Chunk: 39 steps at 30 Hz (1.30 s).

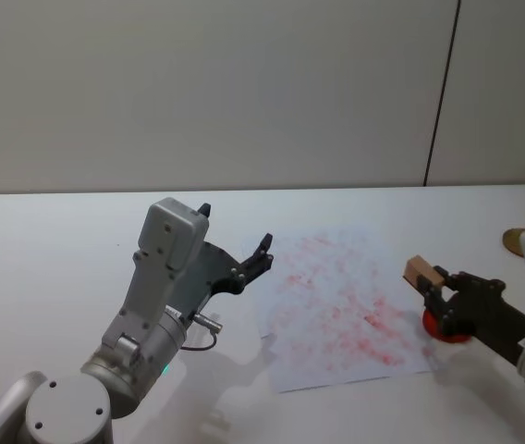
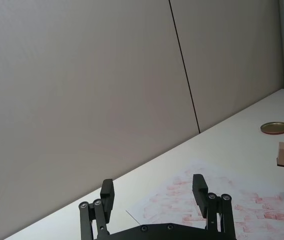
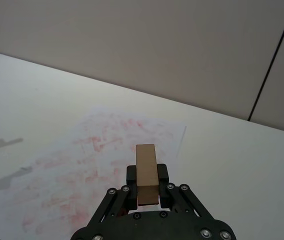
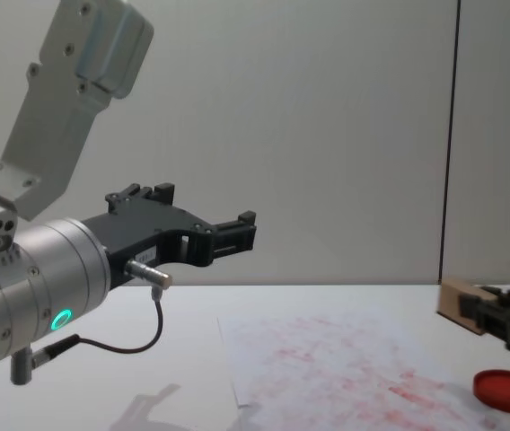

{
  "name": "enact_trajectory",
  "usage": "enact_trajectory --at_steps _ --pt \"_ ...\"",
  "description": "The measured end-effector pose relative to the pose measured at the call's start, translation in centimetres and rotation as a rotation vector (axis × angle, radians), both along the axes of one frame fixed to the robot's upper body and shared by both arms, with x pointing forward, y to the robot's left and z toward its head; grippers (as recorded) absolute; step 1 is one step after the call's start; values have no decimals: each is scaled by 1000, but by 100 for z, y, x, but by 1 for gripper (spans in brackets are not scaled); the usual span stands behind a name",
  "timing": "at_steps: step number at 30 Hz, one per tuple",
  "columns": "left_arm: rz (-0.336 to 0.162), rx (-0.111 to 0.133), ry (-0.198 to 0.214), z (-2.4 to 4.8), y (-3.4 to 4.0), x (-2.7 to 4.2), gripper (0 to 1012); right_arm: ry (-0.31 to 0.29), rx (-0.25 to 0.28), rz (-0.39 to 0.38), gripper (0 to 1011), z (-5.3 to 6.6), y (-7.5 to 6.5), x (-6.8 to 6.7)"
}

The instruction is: Use the one hand to pick up the stamp and affix it onto the A4 paper.

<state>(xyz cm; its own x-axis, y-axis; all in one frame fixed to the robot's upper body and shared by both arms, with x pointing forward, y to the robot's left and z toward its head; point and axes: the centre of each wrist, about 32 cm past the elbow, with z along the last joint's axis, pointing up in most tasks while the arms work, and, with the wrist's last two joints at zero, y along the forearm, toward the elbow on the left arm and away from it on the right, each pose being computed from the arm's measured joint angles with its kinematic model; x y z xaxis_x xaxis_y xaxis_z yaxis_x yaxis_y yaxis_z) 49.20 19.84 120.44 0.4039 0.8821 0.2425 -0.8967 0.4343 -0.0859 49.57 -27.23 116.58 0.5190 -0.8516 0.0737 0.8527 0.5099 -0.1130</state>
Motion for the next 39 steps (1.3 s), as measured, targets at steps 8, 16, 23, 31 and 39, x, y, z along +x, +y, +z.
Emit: enact_trajectory --at_steps 8,16,23,31,39 --pt "0 0 0 0 0 0 993 35 -22 -37 219 -41 -144 20" --pt "0 0 0 0 0 0 993 70 -35 -55 219 -98 -221 42" --pt "0 0 0 0 0 0 993 89 -42 -60 219 -134 -245 63" --pt "0 0 0 0 0 0 993 107 -49 -58 219 -168 -244 92" --pt "0 0 0 0 0 0 993 124 -59 -59 219 -192 -245 114"
